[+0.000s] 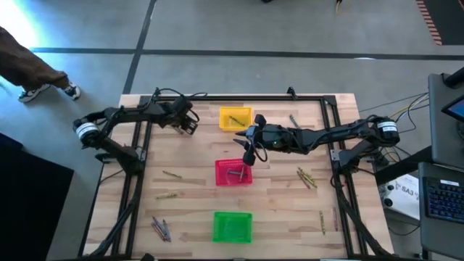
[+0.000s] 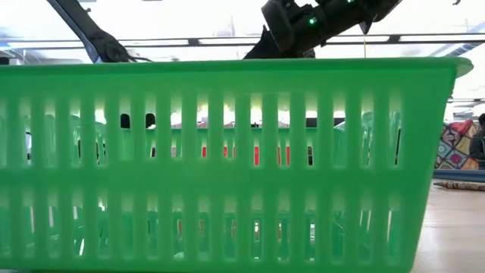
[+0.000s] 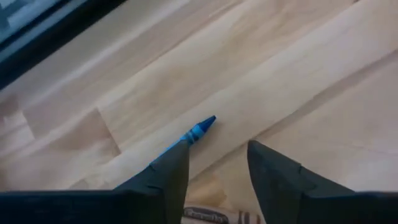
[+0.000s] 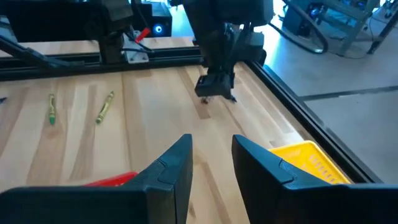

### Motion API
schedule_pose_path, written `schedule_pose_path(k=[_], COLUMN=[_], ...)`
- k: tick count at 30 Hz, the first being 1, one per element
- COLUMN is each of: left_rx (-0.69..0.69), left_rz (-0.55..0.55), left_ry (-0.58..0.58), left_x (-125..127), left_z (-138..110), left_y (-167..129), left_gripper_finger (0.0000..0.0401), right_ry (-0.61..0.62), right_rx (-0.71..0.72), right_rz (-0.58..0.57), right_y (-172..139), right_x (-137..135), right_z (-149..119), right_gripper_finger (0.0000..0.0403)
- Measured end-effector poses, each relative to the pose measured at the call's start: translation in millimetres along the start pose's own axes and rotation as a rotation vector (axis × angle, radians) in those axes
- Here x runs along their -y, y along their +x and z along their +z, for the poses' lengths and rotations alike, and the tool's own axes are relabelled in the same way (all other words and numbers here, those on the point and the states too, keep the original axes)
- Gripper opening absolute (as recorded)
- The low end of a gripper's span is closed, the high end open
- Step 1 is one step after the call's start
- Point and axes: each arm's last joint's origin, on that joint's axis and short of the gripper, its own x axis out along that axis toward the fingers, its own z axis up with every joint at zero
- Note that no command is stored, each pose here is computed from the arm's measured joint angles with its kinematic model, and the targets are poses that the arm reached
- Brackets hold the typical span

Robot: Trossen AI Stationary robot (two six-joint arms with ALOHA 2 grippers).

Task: Sort crayons
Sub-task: Put the blue crayon into the yellow bin

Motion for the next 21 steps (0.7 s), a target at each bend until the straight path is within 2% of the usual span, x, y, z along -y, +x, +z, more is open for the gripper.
schedule_pose_path(k=[3,8,14,17,21], left_rx=[-0.023,-0.061,-0.145,-0.189,-0.212], left_rz=[0.032,0.149,0.176,0.181,0.156], left_ry=[0.007,0.045,0.139,0.183,0.209], left_x=[1.7,4.0,9.1,10.1,10.6], left_z=[3.4,10.9,16.5,16.5,16.2], left_y=[8.5,22.6,37.4,42.8,44.8], left_gripper_finger=[0.0156,0.0158,0.0156,0.0143,0.0097], right_ry=[0.004,0.015,0.006,-0.001,-0.008], right_rx=[0.001,0.000,-0.029,-0.052,-0.070], right_rz=[0.001,0.001,0.001,0.001,0.002], right_y=[0.0,0.0,0.0,-0.2,-0.8], right_x=[-0.1,-0.1,-0.1,-0.1,0.1], right_z=[0.1,-0.1,-3.2,-5.5,-6.9], right_gripper_finger=[0.0105,0.0106,0.0099,0.0094,0.0088])
